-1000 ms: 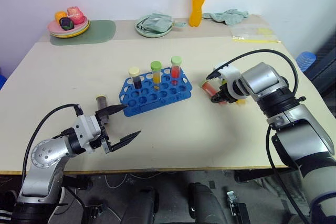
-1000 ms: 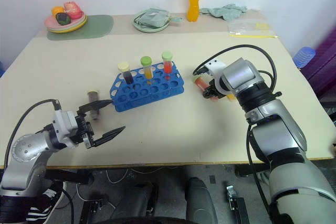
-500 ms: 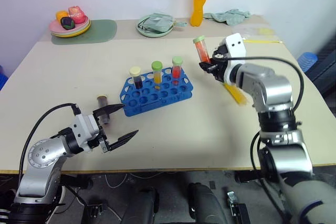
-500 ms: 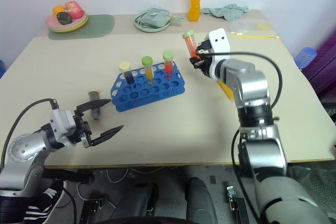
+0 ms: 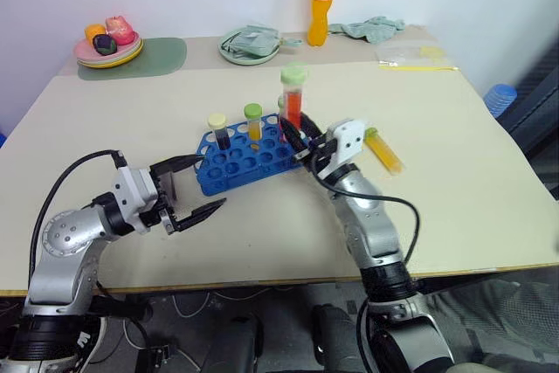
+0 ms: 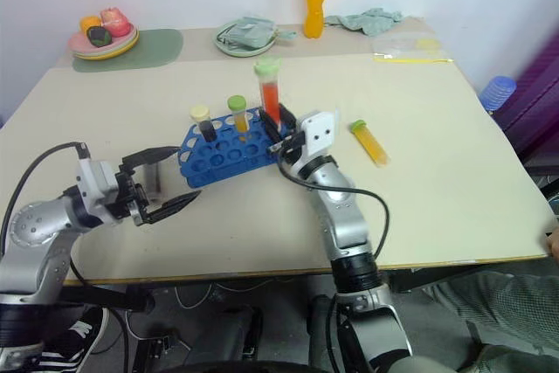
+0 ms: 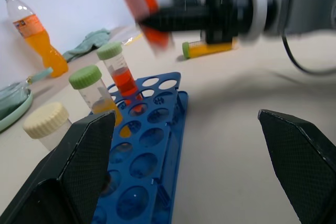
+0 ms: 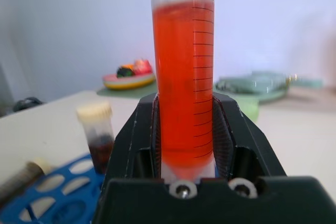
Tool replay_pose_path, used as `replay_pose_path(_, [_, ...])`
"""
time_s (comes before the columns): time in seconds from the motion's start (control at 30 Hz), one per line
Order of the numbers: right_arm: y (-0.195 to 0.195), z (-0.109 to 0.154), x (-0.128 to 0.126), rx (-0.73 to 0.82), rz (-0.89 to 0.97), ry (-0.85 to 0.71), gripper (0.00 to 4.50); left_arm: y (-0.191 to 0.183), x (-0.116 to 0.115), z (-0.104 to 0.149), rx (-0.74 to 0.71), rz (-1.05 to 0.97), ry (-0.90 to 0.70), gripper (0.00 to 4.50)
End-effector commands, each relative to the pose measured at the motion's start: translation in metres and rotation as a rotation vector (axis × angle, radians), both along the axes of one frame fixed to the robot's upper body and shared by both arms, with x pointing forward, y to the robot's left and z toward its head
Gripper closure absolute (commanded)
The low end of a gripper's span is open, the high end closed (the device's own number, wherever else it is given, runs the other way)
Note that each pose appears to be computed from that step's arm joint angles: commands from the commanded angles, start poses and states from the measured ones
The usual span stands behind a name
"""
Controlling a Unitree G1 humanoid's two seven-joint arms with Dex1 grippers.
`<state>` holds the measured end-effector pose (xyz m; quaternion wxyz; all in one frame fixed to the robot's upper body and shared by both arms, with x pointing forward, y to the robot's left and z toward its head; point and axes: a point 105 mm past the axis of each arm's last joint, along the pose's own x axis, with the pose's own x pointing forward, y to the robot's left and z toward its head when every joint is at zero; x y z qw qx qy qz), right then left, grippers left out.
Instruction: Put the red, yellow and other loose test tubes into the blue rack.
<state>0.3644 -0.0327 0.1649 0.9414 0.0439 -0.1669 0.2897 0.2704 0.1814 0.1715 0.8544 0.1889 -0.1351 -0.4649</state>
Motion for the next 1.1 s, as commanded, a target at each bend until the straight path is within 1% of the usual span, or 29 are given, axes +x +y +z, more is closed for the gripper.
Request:
replay_pose_path(0.03, [0.009, 0.007, 0.006, -0.022, -0.019, -0.090, 3.68, -0.001, -0.002, 0.009, 0.003, -0.013, -0.028, 0.00])
replay_pose_path(0.07, [0.011, 0.005, 0.007, -0.030, -0.017, -0.093, 3.68, -0.001, -0.002, 0.009, 0.005, -0.013, -0.028, 0.00])
replay_pose_path(0.2, [-0.004, -0.010, 0.024, -0.028, -0.096, -0.053, 3.68, 0.000, -0.005, 0.011, 0.009, -0.002, -0.029, 0.00])
replay_pose_path(0.73, [0.005, -0.028, 0.030, -0.036, -0.085, -0.023, 3.68, 0.003, -0.010, 0.013, 0.028, 0.009, -0.019, 0.00])
replay_pose_path(0.93, [-0.003, -0.028, 0.036, -0.036, -0.120, -0.021, 3.68, 0.003, -0.011, 0.014, 0.034, 0.004, -0.017, 0.00])
replay_pose_path(1.1, [-0.002, -0.033, 0.034, -0.039, -0.117, -0.012, 3.68, 0.003, -0.010, 0.015, 0.038, 0.003, -0.019, 0.00])
